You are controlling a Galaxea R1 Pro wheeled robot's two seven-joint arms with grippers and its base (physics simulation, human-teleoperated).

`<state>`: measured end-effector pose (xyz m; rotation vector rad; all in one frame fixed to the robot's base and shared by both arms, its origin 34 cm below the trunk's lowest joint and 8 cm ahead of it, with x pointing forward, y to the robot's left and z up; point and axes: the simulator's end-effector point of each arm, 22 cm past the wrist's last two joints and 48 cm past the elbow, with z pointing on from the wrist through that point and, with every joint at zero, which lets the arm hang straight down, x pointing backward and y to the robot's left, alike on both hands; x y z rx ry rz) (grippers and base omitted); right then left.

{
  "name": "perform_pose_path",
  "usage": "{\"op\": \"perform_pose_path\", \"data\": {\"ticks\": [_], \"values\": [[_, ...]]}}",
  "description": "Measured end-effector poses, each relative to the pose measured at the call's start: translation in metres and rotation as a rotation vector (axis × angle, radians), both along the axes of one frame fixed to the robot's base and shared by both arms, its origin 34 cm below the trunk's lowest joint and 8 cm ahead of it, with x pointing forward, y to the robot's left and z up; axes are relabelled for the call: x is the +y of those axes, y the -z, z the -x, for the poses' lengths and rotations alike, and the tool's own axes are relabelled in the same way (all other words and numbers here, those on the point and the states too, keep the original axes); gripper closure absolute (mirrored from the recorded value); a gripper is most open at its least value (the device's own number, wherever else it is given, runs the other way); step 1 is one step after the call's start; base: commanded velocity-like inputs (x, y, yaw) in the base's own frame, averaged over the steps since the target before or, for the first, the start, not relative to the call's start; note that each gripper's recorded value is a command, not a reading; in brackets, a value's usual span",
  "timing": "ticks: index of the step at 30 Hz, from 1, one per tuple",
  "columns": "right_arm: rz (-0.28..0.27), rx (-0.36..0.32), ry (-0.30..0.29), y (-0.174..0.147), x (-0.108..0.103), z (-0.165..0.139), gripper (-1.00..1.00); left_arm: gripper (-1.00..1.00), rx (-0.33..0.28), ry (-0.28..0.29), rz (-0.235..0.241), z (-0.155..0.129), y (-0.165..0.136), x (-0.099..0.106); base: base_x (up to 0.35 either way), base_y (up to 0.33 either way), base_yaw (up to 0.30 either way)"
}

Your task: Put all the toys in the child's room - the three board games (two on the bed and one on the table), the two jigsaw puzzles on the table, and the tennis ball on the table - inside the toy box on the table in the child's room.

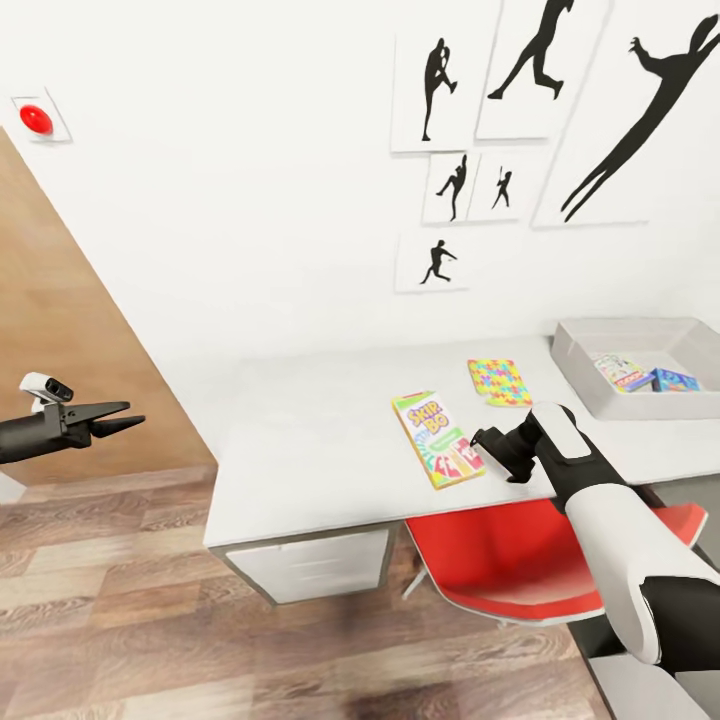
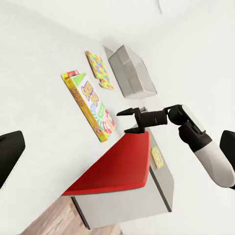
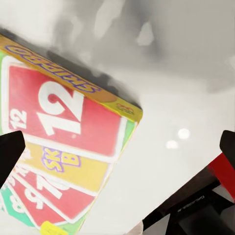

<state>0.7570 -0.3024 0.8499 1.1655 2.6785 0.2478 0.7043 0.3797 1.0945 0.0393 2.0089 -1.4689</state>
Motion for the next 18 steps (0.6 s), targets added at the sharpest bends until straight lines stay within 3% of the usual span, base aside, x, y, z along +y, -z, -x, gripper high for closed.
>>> {"op": "perform_pose_path", "data": {"ticks": [7, 18], "values": [[0.002, 0.0, -0.006, -0.0002, 0.0012, -0.0001, -1.0, -1.0, -0.002, -0.002, 0.001, -0.0002, -0.0009, 0.0006, 0.038, 0.036, -0.003], [0.01, 0.011, -0.03, -0.0014, 0.004, 0.001, -1.0, -1.0, -0.007, -0.008, 0.004, -0.0009, -0.0028, 0.0025, 0.126, 0.097, 0.0]]}}
